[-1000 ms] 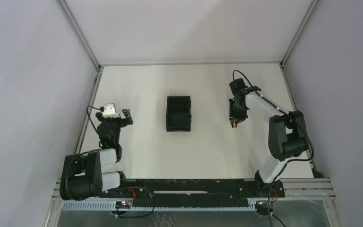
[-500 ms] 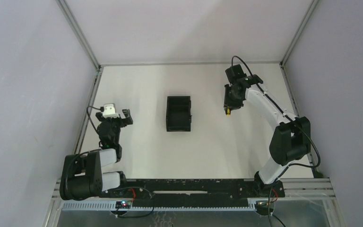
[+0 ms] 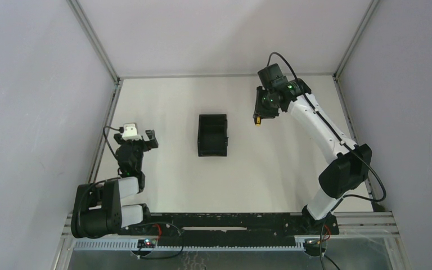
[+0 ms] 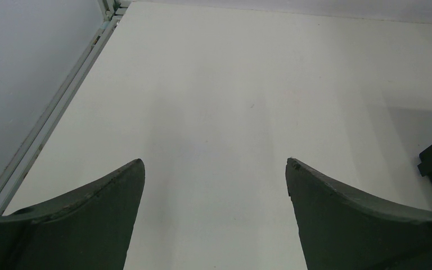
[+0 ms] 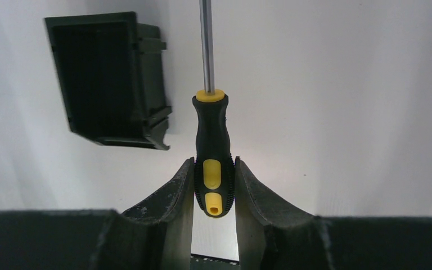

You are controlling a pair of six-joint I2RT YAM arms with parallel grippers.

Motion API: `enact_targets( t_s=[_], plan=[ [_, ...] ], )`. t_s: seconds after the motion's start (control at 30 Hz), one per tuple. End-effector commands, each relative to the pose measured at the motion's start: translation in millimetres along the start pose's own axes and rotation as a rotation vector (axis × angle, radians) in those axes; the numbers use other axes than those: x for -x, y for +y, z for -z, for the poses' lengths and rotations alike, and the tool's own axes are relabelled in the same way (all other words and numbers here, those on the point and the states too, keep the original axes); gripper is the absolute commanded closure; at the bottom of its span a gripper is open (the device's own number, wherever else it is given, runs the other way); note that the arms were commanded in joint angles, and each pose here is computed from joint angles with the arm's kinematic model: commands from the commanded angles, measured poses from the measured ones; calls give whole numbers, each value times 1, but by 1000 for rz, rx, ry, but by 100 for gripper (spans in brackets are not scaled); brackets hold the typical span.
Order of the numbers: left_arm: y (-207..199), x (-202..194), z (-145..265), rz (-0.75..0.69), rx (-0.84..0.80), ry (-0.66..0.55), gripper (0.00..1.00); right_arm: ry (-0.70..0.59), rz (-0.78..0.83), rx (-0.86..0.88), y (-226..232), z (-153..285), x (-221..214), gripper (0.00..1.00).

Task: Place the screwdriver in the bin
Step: Pick up the screwdriver from the center of the board, then place the screwdriver in the bin.

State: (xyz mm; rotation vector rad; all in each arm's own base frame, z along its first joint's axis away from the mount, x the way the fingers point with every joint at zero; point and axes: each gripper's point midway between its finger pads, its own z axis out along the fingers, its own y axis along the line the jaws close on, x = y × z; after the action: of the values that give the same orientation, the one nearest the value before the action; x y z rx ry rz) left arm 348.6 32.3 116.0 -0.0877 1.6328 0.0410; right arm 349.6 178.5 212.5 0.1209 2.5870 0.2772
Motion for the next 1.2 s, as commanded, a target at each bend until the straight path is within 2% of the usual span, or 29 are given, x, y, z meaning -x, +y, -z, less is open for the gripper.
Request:
enact_targets(
  t_s=[0.0, 0.33, 0.7, 1.17],
  plan=[
    [-1, 21, -4, -24, -5, -74, 0, -33, -29, 66, 32, 19, 8, 100],
    [-1, 21, -4, -24, -6, -74, 0, -21, 1, 173, 90, 22, 4, 100],
    [-1, 21, -4, -24, -5, -74, 0, 30, 59, 198, 132, -2, -15, 100],
    [-1, 21, -4, -24, -6, -73, 0, 106, 131, 127, 144, -53, -43, 100]
  ],
)
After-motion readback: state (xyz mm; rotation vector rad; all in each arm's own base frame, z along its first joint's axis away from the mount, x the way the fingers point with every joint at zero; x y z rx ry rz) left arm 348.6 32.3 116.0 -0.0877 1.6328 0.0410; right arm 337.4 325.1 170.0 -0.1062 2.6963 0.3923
